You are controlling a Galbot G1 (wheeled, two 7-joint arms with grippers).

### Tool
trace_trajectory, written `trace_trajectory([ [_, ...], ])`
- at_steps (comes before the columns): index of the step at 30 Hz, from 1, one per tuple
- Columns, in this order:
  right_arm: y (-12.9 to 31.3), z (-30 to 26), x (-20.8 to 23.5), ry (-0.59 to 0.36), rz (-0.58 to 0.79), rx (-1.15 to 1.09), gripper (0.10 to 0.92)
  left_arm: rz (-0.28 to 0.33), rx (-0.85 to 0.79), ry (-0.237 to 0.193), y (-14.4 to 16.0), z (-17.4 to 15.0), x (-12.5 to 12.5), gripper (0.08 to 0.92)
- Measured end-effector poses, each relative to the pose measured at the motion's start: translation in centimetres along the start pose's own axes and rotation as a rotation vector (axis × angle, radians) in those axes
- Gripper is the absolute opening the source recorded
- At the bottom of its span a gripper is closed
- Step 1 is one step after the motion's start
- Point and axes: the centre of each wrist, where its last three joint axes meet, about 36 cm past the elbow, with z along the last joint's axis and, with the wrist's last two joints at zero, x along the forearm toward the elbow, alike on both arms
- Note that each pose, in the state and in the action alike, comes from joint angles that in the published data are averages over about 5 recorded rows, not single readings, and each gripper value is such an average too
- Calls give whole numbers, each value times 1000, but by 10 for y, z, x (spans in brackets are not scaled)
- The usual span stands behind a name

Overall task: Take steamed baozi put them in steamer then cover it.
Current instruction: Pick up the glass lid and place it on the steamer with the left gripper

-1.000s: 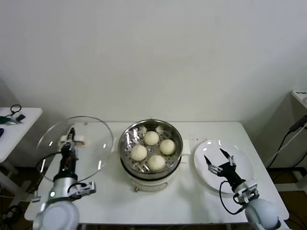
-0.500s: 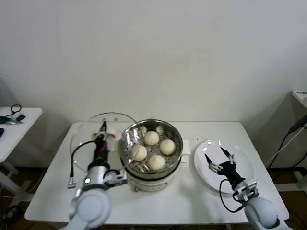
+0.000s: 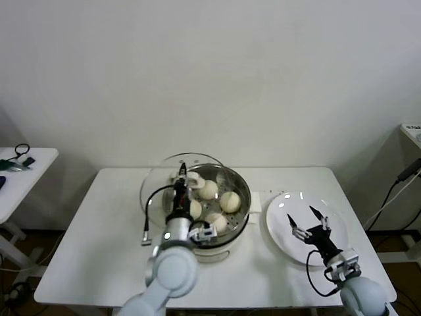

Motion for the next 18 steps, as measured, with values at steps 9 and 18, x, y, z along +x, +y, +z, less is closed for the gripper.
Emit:
trace_trajectory([
  [9, -3, 3, 4, 5, 21, -8, 823, 46, 27, -15, -12, -38, -3, 152],
  [18, -5, 5, 6, 6, 30, -8, 823, 69, 23, -8, -23, -56, -10, 152],
])
